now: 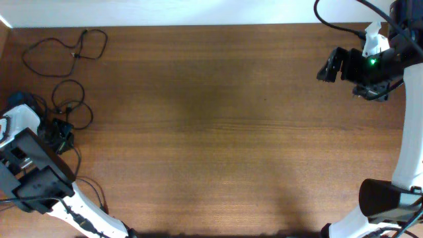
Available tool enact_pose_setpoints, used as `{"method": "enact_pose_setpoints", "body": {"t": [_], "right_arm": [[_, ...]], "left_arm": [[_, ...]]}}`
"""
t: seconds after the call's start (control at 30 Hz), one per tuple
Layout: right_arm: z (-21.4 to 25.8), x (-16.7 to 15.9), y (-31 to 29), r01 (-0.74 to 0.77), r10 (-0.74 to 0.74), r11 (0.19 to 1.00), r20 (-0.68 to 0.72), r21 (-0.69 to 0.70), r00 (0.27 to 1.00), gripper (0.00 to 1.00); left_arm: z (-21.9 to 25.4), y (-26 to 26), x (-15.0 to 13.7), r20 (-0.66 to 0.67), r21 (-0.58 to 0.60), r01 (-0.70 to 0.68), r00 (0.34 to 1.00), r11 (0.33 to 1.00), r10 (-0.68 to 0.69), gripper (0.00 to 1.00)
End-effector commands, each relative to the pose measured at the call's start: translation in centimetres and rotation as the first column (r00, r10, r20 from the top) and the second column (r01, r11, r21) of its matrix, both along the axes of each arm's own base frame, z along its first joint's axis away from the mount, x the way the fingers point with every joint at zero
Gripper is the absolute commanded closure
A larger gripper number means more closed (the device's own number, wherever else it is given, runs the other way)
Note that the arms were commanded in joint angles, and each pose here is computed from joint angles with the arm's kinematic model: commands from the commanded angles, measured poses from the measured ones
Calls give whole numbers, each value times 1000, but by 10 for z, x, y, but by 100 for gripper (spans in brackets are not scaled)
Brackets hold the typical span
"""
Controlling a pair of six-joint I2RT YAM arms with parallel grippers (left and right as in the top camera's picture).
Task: Untangle cables
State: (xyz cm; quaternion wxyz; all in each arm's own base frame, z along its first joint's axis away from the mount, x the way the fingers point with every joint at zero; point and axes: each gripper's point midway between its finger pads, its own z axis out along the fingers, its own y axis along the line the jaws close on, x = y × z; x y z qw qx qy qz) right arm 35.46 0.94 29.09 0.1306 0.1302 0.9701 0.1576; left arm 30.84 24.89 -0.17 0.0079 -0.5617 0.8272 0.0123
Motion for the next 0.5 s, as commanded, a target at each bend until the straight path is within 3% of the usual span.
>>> {"method": "enact_pose_setpoints", "body": {"t": [0.0, 0.2, 0.47], "right_arm": [[-4, 3, 1, 2, -2, 1000, -10, -2, 1000, 1], [-3, 5, 1, 2, -2, 1000, -2, -3, 1000, 2], [-3, 5, 0, 2, -2, 1000, 1, -3, 1000, 2]], "left_arm": [[-9, -12, -21, -84, -43, -9, 996, 999, 5, 85], [-7, -20, -34, -141, -73, -11, 990, 997, 1, 85], [1, -19, -71, -313, -32, -14, 950, 999, 3, 85]]}}
